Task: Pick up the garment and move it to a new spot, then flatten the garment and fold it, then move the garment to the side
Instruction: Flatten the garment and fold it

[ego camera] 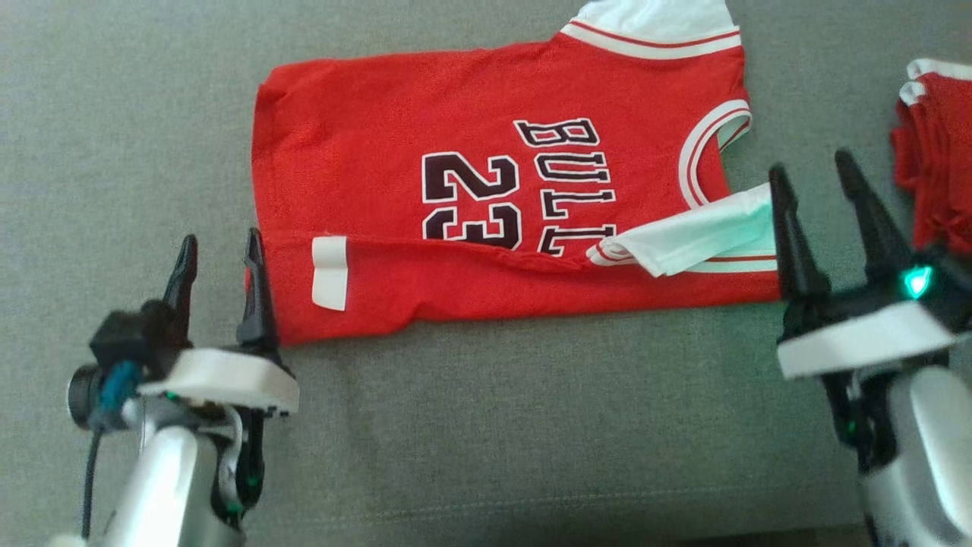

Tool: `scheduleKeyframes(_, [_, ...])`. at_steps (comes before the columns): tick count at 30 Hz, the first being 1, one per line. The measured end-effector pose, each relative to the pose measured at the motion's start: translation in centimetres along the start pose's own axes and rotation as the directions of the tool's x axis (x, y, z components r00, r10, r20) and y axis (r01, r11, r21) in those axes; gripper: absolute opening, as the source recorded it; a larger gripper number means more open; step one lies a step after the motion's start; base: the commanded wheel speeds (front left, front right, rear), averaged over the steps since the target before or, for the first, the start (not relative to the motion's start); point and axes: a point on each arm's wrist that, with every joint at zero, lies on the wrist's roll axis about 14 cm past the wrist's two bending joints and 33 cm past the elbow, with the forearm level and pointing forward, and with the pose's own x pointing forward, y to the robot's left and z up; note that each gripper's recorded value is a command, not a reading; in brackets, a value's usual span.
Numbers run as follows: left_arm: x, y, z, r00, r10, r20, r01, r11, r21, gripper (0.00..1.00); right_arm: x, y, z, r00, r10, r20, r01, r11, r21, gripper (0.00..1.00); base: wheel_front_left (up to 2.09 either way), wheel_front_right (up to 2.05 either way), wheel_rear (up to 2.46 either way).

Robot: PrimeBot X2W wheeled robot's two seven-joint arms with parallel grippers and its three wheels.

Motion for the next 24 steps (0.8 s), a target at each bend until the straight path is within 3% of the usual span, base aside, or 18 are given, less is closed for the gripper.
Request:
scheduleKeyframes(5, [-2.1, -0.5, 2.0, 0.996, -0.007, 0.092, 0.003, 0.999, 0.045, 1.00, -3.5, 0.6, -1.1, 0.999, -0.026, -0.027, 0.026, 1.000, -0.008, 1.00, 0.00, 0.00, 0.00])
scheduleKeyframes(10, [-4.2, -0.9, 1.7, 0.996, -0.009, 0.084, 0.005, 0.999, 0.054, 1.00, -5.5, 1.0, -1.7, 0.997, -0.052, -0.050, 0.053, 0.998, 0.018, 1.00, 0.00, 0.00, 0.00])
scheduleKeyframes(24, [-5.3, -1.5, 1.5, 0.996, -0.023, 0.080, 0.018, 0.998, 0.058, 1.00, -6.2, 0.7, -0.9, 0.996, -0.080, -0.043, 0.081, 0.996, 0.033, 1.00, 0.00, 0.00, 0.00])
